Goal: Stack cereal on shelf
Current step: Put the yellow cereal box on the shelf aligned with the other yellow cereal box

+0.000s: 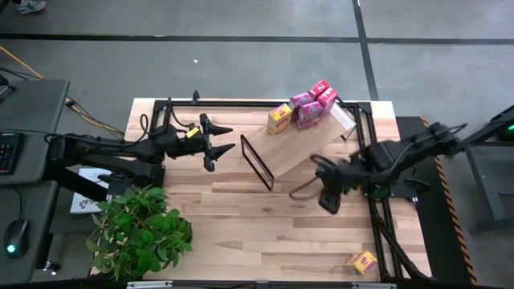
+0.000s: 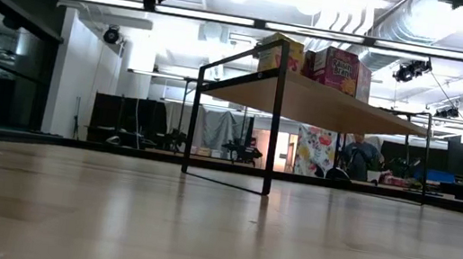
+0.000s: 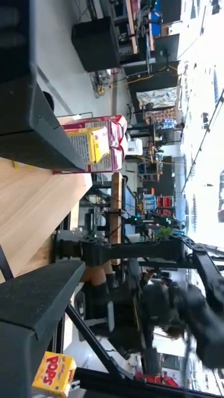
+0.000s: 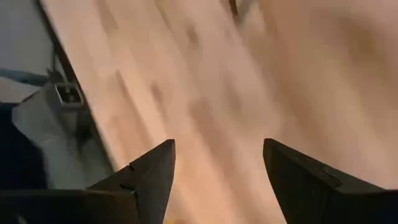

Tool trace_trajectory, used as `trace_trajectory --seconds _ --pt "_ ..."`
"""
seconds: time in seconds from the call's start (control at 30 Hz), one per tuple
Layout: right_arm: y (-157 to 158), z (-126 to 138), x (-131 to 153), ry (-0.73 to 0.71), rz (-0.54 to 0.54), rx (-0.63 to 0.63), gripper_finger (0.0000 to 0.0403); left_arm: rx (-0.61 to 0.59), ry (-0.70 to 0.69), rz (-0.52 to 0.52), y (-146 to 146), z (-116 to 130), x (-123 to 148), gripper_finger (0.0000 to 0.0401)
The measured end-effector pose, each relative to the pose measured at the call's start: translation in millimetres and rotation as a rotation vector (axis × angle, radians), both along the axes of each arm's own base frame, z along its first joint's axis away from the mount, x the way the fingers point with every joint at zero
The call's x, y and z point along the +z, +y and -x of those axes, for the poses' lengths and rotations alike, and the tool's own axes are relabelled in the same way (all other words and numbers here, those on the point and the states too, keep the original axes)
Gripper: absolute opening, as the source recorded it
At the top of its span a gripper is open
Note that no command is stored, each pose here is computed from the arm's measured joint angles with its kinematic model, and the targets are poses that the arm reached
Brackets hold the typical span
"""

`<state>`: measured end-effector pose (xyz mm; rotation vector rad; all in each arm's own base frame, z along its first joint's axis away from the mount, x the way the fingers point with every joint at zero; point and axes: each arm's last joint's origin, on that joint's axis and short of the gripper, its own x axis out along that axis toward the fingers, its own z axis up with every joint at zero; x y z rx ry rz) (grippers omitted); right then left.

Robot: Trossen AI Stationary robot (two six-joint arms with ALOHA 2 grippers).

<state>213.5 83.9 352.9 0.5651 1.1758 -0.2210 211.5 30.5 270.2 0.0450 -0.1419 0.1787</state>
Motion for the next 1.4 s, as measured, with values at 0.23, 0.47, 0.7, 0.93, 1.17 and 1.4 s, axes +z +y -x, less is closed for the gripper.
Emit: trace_trajectory --seconds 0.23,0.47,0.7,0.93,1.17,1.4 --pt "65 7 13 0.241 -0.226 -0.289 0.0234 0.002 -0.001 0.008 0 0 0 0.0237" --pt "125 19 -7 0.434 -0.266 -0.486 0.0234 -0.004 -0.001 0.044 0 0 -1 0.0237" --pt "174 45 -31 0.688 -0.252 -0.564 0.0234 -0.006 -0.004 0.053 0 0 -1 0.0237" --pt "197 68 -41 0.704 -0.199 -0.558 0.0234 -0.006 -0.005 0.052 0 0 0 0.0237" --pt "214 76 -53 0.695 -0.166 -0.531 0.0233 0.004 -0.004 -0.008 0 0 1 0.0237" --pt "234 66 -82 0.694 -0.132 -0.401 0.0203 0.006 -0.025 -0.021 0 0 3 0.0237"
